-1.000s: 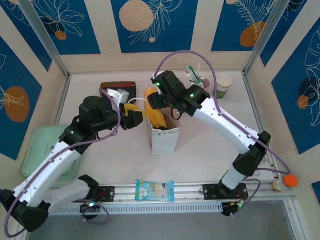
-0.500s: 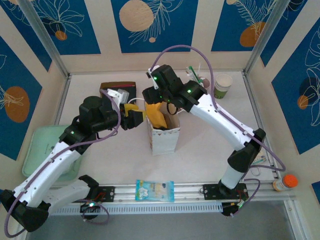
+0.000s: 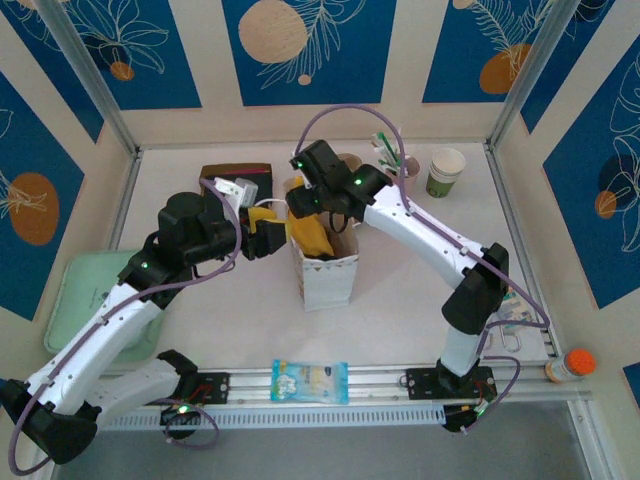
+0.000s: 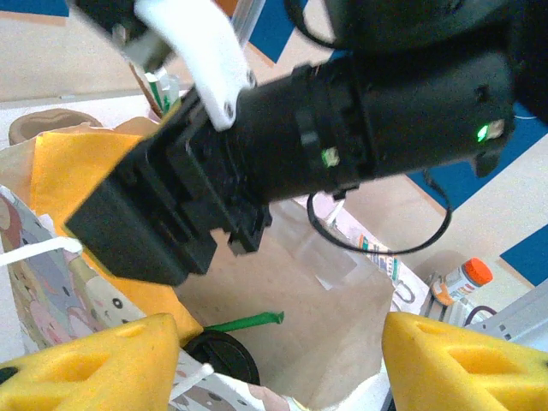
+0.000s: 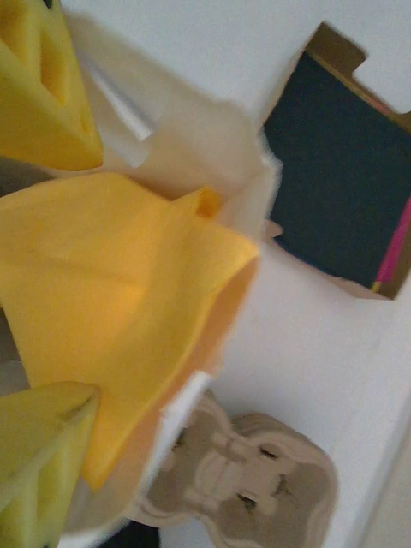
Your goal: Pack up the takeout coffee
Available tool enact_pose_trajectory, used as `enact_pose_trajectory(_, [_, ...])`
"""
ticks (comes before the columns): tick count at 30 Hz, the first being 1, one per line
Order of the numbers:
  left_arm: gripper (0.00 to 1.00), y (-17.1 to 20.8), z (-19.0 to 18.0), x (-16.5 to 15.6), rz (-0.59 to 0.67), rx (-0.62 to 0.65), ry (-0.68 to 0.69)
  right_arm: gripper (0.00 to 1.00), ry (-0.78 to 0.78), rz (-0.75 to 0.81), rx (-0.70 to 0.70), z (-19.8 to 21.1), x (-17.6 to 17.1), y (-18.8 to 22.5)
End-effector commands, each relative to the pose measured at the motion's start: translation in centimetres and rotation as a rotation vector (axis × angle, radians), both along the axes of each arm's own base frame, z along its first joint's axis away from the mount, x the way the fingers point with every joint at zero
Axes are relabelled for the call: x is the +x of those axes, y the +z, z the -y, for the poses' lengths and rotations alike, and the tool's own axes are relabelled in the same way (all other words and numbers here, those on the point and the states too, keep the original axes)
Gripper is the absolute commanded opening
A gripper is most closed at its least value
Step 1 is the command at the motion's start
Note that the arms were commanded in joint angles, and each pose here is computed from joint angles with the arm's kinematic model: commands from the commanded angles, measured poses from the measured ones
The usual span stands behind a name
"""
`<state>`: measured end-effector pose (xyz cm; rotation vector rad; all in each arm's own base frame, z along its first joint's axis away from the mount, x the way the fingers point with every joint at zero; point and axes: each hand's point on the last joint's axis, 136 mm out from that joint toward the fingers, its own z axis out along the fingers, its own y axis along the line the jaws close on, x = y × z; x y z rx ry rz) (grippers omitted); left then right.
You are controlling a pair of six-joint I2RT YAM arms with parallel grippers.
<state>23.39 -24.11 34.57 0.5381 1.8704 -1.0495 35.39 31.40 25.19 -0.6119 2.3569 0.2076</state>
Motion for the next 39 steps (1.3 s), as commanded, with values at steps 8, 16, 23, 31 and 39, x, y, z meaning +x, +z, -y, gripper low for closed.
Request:
enact_pose_trajectory(8, [0.64, 0.6, 0.0, -0.3, 0.022, -0.002, -0.006, 0.67, -0.012, -0.024, 0.025, 0.7, -1.6, -0.3])
enact_pose_trajectory(16, [0.64, 0.2, -0.1, -0.2, 0.018, 0.012, 0.003, 0.67, -0.007, 0.001, 0.040, 1.1, -2.3, 1.2])
enact_pose_trajectory(23, [0.65, 0.1, -0.5, 0.4, 0.016, 0.041, 0.041, 0.68, 0.012, 0.033, 0.080, 1.3, -3.1, 3.6])
enact_pose_trajectory(31, [0.66, -0.6, -0.7, 1.3, -0.005, 0.083, 0.076, 0.68, 0.042, 0.016, 0.102, 1.4, -4.4, 4.7])
enact_pose_trajectory(39, [0.66, 0.1, -1.0, 1.7, 0.013, 0.098, 0.097, 0.68, 0.043, 0.008, 0.088, 2.1, -5.4, 5.1])
